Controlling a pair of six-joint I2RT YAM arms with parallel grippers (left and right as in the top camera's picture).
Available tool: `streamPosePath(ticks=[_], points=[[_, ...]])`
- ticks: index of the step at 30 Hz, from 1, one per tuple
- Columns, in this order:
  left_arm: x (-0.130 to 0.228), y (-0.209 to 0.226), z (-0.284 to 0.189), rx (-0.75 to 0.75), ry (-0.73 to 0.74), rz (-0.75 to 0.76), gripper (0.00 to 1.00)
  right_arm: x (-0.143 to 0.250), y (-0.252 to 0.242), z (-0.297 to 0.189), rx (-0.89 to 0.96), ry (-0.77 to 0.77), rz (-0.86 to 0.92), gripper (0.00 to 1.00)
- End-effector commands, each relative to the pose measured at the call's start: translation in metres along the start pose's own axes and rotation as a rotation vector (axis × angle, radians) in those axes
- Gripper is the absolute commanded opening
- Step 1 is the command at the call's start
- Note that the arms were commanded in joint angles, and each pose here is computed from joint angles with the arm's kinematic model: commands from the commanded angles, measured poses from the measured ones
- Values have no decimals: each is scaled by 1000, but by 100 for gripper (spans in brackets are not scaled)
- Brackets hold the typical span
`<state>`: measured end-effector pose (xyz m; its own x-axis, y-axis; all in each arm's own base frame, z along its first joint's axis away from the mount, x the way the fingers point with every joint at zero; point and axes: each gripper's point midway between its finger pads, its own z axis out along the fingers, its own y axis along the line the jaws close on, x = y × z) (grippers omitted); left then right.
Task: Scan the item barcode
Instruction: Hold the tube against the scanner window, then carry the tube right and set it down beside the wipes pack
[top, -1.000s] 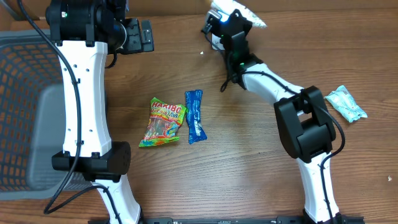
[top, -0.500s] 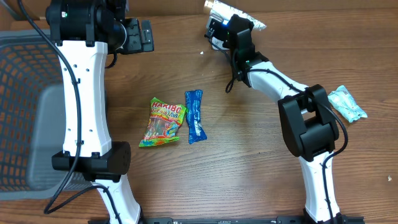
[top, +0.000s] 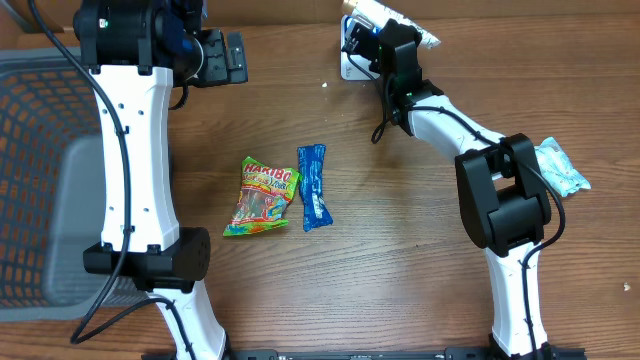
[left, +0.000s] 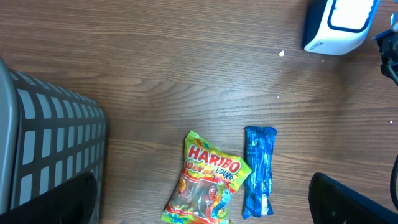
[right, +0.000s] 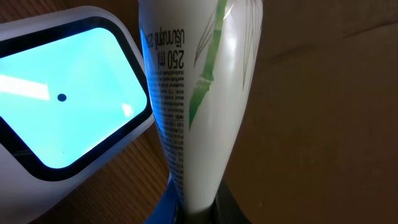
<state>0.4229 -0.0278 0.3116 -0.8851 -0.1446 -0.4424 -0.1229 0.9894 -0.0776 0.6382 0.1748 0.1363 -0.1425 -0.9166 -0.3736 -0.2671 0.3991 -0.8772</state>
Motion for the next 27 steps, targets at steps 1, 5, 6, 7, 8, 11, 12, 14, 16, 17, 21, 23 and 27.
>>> streamPosePath(ticks=[1,5,6,7,8,11,12,14,16,17,21,23,27], points=[[1,-4,5,8,13,-9,100,-11,-18,-3,40,-23,37,4],[1,-4,5,8,13,-9,99,-6,-20,-3,51,1,36,4],[1,-4,5,8,13,-9,99,-5,-21,-3,56,9,37,4],[1,-4,5,8,13,-9,100,-3,-21,-3,59,18,36,4],[1,-4,5,8,13,-9,100,-2,-21,-3,59,25,35,4],[1,-4,5,8,13,-9,99,1,-21,-3,60,38,33,4],[1,-4,5,8,13,-9,100,2,-22,-2,60,39,34,4],[1,-4,5,8,13,-9,100,3,-22,-2,61,41,34,4],[1,-4,5,8,13,-9,100,3,-22,-2,63,41,62,4],[1,-4,5,8,13,-9,100,3,-22,-3,68,45,108,4],[1,-4,5,8,13,-9,100,-8,-20,-17,59,70,316,4],[1,-4,5,8,13,-9,100,-15,-17,-27,23,79,368,4],[1,-4,5,8,13,-9,100,-27,-31,-52,-13,87,488,4]])
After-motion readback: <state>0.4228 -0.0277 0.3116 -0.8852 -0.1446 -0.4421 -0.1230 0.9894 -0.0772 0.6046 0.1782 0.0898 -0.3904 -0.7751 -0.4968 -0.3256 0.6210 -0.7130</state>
